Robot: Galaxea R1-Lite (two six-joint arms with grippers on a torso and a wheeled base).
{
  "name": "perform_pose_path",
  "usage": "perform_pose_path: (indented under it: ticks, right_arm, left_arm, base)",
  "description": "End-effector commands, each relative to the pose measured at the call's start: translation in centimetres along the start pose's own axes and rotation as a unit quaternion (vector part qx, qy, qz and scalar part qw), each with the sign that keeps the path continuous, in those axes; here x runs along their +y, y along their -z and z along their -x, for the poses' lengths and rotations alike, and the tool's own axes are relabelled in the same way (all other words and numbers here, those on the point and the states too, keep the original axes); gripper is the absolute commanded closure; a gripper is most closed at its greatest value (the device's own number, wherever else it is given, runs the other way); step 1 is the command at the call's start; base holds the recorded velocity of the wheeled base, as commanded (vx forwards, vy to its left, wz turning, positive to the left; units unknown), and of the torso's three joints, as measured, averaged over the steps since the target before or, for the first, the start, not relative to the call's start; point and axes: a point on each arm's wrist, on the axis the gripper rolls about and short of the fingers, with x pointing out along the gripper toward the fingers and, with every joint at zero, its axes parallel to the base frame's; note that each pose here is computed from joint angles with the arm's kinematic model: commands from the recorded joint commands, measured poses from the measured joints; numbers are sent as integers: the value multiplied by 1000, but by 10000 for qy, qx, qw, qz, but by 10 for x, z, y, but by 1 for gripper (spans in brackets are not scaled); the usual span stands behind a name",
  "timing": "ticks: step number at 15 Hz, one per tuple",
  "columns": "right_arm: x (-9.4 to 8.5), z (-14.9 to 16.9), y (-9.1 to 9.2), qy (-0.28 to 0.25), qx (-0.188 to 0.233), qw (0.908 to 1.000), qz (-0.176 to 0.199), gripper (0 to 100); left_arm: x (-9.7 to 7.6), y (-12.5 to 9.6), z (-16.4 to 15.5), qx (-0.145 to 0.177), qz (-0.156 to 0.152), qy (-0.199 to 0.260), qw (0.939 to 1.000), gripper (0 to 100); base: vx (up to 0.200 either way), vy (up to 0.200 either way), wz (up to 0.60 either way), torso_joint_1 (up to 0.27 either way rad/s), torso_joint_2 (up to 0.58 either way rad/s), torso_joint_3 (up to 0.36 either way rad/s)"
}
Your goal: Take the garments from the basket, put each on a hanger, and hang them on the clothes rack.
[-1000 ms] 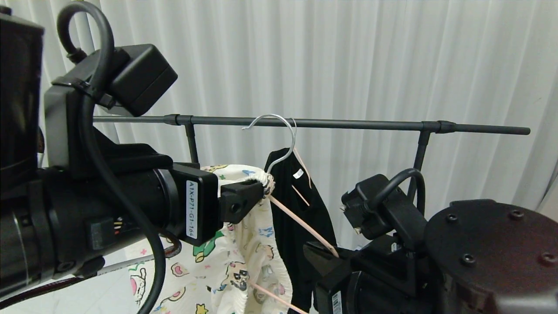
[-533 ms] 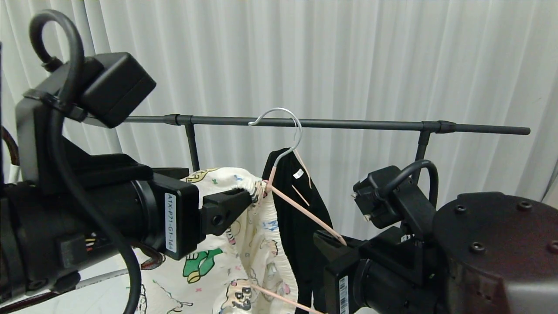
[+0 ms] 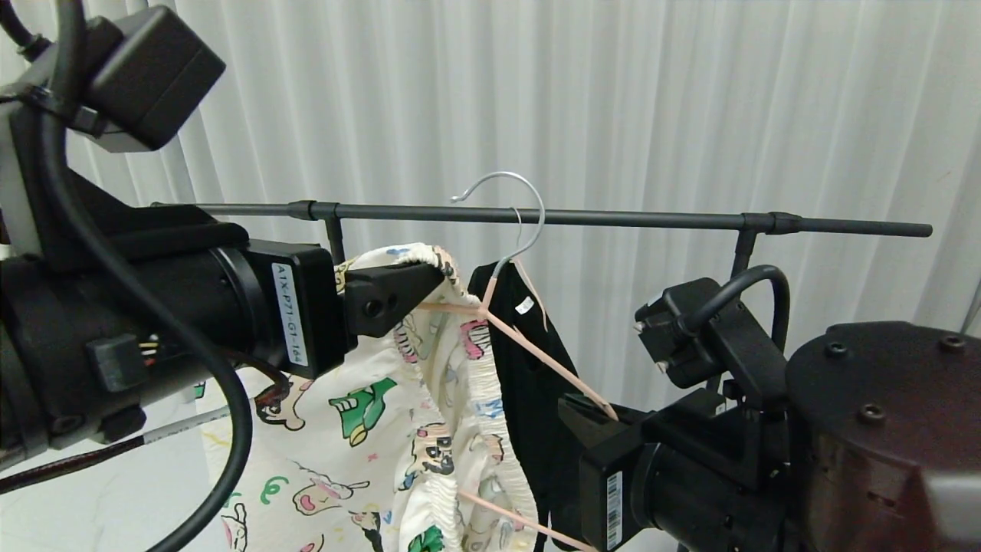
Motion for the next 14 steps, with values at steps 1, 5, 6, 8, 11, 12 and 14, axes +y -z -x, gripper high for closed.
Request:
perform_pose_path:
  ticks: [1, 5, 6, 8, 11, 12, 14]
  right_arm:
    - [-1, 4, -4, -30, -71, 10000, -39, 100]
    - [-9, 1, -11, 121, -190, 9997, -99, 100]
    - [-10, 1, -13, 122, -251, 9995, -116, 100]
    - [-11, 1, -15, 134, -308, 9994, -113, 100]
    - [-15, 2, -18, 415, -469, 9979, -171, 100]
    - [-15, 4, -19, 421, -499, 9977, -187, 100]
    - [-15, 4, -21, 399, -561, 9974, -218, 100]
  left_arm:
    - [0, 3, -12, 116, -105, -240, 9996, 0]
    - [-12, 18, -8, 303, -796, 31, 9964, 0]
    - [-14, 24, -7, 393, -921, 96, 9949, 0]
    - [-20, 33, -4, 495, -1056, 267, 9928, 0]
    - [-17, 44, 8, 535, -1213, 411, 9903, 0]
    - [-15, 48, 18, 493, -1276, 548, 9891, 0]
    - [-16, 52, 31, 412, -1312, 841, 9869, 0]
  base:
    - [0, 0, 0, 0, 0, 0]
    - [0, 0, 0, 0, 0, 0]
    - [0, 0, 0, 0, 0, 0]
    - [0, 0, 0, 0, 0, 0]
    - [0, 0, 0, 0, 0, 0]
    - [0, 0, 0, 0, 0, 0]
    - [0, 0, 0, 0, 0, 0]
